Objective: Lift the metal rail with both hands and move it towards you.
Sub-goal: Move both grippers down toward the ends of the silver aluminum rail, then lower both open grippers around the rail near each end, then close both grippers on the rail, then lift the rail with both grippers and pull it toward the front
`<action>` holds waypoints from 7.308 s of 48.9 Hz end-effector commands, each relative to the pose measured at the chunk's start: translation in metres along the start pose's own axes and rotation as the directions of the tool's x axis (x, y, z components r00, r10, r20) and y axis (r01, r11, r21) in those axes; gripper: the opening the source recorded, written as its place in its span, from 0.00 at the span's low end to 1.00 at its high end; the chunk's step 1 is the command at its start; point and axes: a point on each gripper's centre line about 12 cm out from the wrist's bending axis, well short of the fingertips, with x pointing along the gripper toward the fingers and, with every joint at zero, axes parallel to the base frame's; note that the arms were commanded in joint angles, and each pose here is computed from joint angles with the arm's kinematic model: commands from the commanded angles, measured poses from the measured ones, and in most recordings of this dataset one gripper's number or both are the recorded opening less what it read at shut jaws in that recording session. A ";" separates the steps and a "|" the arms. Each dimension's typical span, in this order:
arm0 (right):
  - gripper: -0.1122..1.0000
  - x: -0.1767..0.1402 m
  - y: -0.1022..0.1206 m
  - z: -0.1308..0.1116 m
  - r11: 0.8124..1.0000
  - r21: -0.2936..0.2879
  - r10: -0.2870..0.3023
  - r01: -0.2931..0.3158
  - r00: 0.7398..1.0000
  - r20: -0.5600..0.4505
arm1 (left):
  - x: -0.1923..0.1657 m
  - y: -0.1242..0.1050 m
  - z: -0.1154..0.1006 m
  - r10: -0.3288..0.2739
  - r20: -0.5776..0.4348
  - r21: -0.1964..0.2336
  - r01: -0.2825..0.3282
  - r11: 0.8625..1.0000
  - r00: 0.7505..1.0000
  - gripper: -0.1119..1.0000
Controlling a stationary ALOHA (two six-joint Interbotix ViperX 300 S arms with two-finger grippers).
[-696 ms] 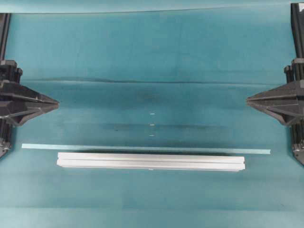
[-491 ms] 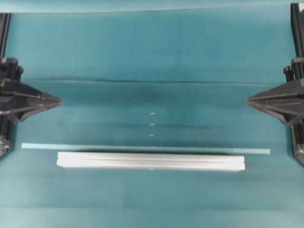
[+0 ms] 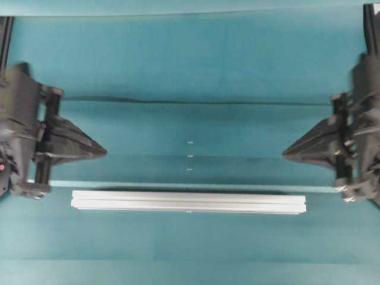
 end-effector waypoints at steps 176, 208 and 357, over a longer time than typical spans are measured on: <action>1.00 0.162 -0.017 -0.116 0.972 -0.227 -0.165 0.053 0.845 -0.509 | 0.151 -0.023 -0.130 0.030 -0.569 0.026 -0.018 0.999 0.822 0.99; 1.00 0.164 -0.019 -0.120 0.972 -0.227 -0.170 0.057 0.839 -0.517 | 0.154 -0.012 -0.131 0.039 -0.554 0.013 -0.039 0.999 0.831 0.99; 0.46 -0.046 0.058 0.123 0.974 -0.151 -0.223 0.166 0.798 -0.560 | -0.026 -0.024 0.152 0.077 -0.529 0.001 -0.090 0.996 0.845 0.36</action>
